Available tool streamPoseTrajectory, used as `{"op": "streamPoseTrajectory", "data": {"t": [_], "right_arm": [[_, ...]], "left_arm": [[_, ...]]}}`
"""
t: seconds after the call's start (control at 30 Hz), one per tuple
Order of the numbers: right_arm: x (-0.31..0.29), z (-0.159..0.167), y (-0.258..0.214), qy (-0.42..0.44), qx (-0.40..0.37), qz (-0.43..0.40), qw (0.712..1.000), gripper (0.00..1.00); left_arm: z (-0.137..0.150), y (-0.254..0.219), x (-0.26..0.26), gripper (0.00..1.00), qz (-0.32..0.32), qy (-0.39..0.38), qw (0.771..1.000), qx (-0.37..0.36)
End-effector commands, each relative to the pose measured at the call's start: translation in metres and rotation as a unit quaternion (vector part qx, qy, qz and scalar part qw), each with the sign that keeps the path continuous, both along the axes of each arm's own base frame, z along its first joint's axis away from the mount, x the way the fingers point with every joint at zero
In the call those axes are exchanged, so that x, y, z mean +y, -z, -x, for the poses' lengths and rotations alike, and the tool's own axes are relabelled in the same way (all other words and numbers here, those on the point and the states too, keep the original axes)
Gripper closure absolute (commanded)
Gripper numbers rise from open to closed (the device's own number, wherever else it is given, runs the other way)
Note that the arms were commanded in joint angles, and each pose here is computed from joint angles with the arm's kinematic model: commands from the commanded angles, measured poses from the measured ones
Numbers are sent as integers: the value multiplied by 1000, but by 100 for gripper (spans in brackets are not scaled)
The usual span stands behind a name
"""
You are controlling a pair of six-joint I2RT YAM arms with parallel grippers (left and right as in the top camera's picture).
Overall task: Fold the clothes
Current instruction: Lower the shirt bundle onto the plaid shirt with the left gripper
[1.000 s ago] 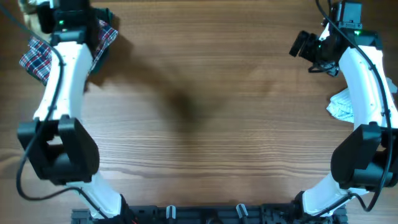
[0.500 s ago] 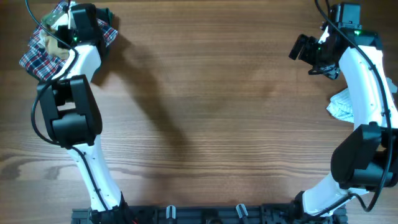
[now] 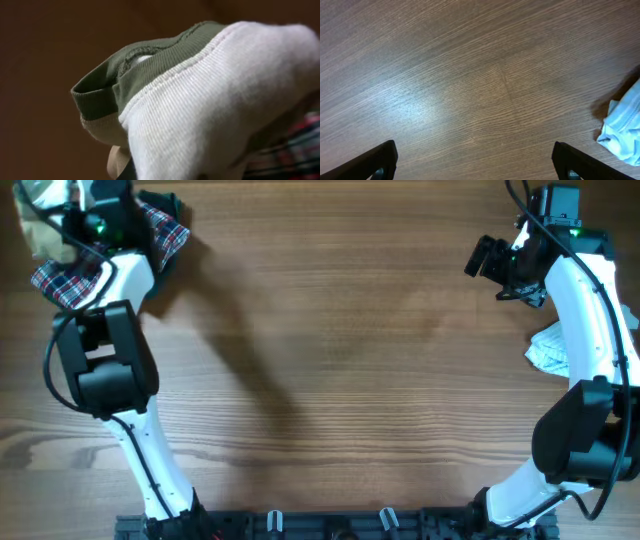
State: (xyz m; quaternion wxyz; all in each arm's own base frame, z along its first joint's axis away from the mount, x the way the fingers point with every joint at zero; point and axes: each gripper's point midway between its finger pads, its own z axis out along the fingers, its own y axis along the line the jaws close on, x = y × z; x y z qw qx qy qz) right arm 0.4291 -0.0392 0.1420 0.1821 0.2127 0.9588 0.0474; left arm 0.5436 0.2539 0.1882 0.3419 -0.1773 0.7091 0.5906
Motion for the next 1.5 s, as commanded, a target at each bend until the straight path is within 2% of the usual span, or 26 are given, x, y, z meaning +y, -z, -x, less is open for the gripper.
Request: {"op": "streamPoseTrajectory", "data": {"t": [0.0,0.13,0.37,0.47,0.6,0.77,0.8,0.87,0.9,0.93,0.97,1.0,1.1,1.33,1.43,1.47], "right_arm": [[-2,-2,-15,-7,-18,11,1000,0],[-2,-2,-15,-7,-20,11,1000,0],[-2,-1,-15,-7,-18,11,1000,0],[-2,0,-14,-7,-14,10,1000,0],[-1,3,-13,-8,-7,9,1000,0],[-1,3,-13,-7,-7,9,1000,0],[-1,3,-13,-8,-7,9,1000,0],[-1,4,-12,-8,-5,8,1000,0],[-1,5,-12,-7,-3,8,1000,0],[-1,6,-12,-7,-2,8,1000,0],[-1,6,-12,-8,-1,8,1000,0],[-1,6,-12,-8,-1,8,1000,0],[-1,7,-11,-8,1,8,1000,0],[3,8,-11,-11,4,-1,1000,0],[6,8,-11,-14,2,-8,1000,0],[7,8,-11,-15,2,-12,1000,0]], "left_arm": [[16,-38,13,96,-16,-30,999,-13],[6,-23,2,96,-3,1,1000,27],[-21,1,-45,96,36,80,995,39],[-28,15,-63,96,65,105,992,32],[-32,44,-78,90,123,139,982,45],[-32,71,-94,88,190,164,967,48],[-33,74,-98,81,198,169,964,48],[-35,80,-108,52,212,186,958,58],[-36,80,-112,48,212,190,957,59],[-37,80,-115,38,212,193,956,60],[-39,78,-117,15,210,195,956,56],[-41,76,-119,0,208,199,957,49],[-45,59,-123,0,188,196,962,25],[-43,-29,-139,0,164,220,960,-60],[-25,-54,-142,0,205,204,951,-111],[-19,-54,-151,9,255,214,935,-125]]}}
